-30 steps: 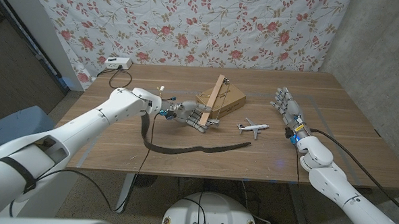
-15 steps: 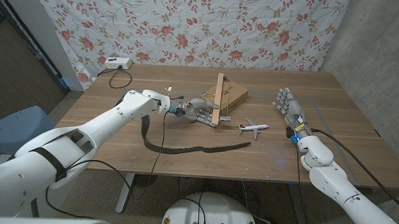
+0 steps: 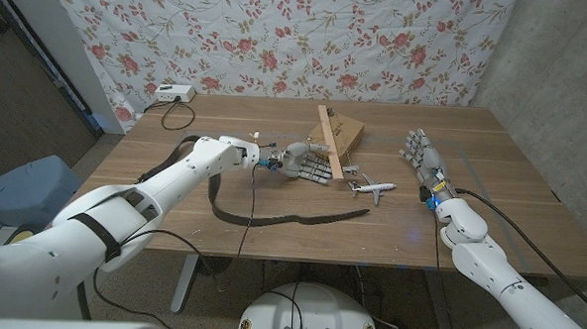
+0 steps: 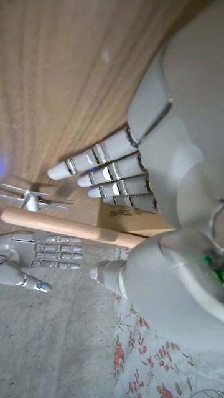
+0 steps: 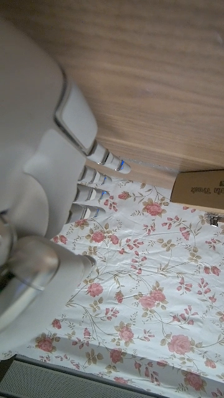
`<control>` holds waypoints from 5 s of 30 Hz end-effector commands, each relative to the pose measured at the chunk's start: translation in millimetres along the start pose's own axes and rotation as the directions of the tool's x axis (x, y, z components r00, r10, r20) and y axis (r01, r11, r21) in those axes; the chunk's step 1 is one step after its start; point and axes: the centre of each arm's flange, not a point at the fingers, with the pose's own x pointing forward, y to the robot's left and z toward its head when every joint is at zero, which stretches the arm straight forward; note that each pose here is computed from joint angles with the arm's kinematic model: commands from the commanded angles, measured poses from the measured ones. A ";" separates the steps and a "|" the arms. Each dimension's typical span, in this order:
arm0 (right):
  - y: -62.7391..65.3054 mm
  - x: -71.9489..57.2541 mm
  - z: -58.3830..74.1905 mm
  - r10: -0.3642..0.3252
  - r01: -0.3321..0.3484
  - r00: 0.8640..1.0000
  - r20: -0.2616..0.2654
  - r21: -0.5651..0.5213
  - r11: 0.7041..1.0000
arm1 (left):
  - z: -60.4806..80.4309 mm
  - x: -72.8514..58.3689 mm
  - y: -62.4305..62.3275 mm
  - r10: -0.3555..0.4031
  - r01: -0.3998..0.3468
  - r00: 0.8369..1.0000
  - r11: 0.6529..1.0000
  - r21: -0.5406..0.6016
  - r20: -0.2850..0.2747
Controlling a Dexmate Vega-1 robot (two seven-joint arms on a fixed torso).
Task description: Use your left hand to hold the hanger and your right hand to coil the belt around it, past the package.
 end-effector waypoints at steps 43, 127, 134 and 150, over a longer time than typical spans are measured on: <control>-8.6 -11.8 -2.4 -0.013 0.013 0.999 0.032 0.019 1.000 | 16.4 7.1 -51.3 0.302 -0.262 0.921 0.948 -0.183 0.245; 176.2 -141.5 96.2 0.219 -0.299 0.952 -0.213 -0.792 0.531 | 135.9 -158.6 -102.6 0.194 -0.489 0.863 0.083 0.869 0.467; 201.6 -148.5 93.7 0.214 -0.331 0.941 -0.264 -0.854 0.401 | 141.0 -159.8 -99.9 0.167 -0.483 0.868 0.062 0.873 0.468; 242.5 -143.8 83.9 0.190 -0.386 0.915 -0.357 -0.910 0.151 | 149.1 -162.8 -91.0 0.128 -0.463 0.880 0.022 0.886 0.457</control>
